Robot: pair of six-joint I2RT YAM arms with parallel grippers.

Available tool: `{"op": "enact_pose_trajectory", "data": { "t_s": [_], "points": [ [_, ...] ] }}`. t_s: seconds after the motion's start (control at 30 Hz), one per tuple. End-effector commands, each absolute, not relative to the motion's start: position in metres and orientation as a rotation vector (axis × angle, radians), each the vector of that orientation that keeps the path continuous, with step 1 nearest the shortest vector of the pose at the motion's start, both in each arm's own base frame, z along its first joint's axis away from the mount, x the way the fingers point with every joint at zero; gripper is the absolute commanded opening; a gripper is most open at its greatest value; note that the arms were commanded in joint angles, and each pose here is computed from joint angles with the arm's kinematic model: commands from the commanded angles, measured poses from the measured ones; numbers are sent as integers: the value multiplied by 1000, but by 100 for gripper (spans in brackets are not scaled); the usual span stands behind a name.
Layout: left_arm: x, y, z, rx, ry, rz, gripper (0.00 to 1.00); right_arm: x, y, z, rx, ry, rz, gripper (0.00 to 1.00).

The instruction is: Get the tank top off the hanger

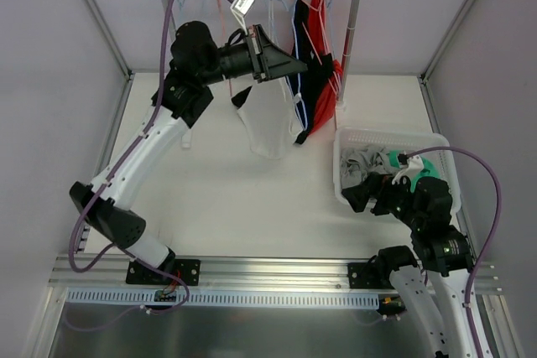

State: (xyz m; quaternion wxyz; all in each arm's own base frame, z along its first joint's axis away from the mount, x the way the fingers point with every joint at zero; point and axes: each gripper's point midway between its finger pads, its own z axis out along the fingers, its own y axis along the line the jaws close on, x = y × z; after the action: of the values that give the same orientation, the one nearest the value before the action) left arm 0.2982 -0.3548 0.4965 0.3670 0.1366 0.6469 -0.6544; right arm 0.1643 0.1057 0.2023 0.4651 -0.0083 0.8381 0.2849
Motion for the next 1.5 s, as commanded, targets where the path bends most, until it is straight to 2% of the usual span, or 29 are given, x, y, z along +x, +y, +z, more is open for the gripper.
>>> {"op": "enact_pose_trajectory", "data": {
  "t_s": [0.0,0.23,0.37,0.47,0.6,0.77,1.07,1.1,1.17,1.27,1.33,1.37,1.47],
  "points": [
    [223,-333,524,571,1543,-1754,0,168,115,242,-158,1938,728,99],
    [147,-297,517,662,1533,-1797,0,153,150,290,-383,1782,949,100],
    [95,-271,515,759,1523,-1876,0,149,175,337,-531,1640,1123,99],
    [73,-261,498,769,1569,-1929,0,147,192,368,-595,1535,1204,99],
    [60,-255,474,736,1636,-1970,0,167,229,389,-708,1500,1192,97],
    [45,-251,472,739,1619,-1990,0,200,272,394,-833,1411,1047,91],
    [37,-268,458,742,1666,-2032,0,234,318,388,-922,1358,1114,79],
    [35,-270,458,748,1667,-2038,0,236,319,386,-922,1360,1116,77],
    [35,-271,461,755,1658,-2038,0,240,323,384,-921,1358,1125,66],
    [34,-272,463,761,1649,-2036,0,239,327,383,-926,1352,1146,40],
    [34,-271,464,766,1643,-2035,0,244,325,380,-907,1355,1124,12],
    [33,-271,464,770,1641,-2034,0,247,324,378,-889,1366,1105,0],
    [32,-269,461,775,1644,-2025,0,267,308,376,-791,1402,1013,0]
  ]
}}
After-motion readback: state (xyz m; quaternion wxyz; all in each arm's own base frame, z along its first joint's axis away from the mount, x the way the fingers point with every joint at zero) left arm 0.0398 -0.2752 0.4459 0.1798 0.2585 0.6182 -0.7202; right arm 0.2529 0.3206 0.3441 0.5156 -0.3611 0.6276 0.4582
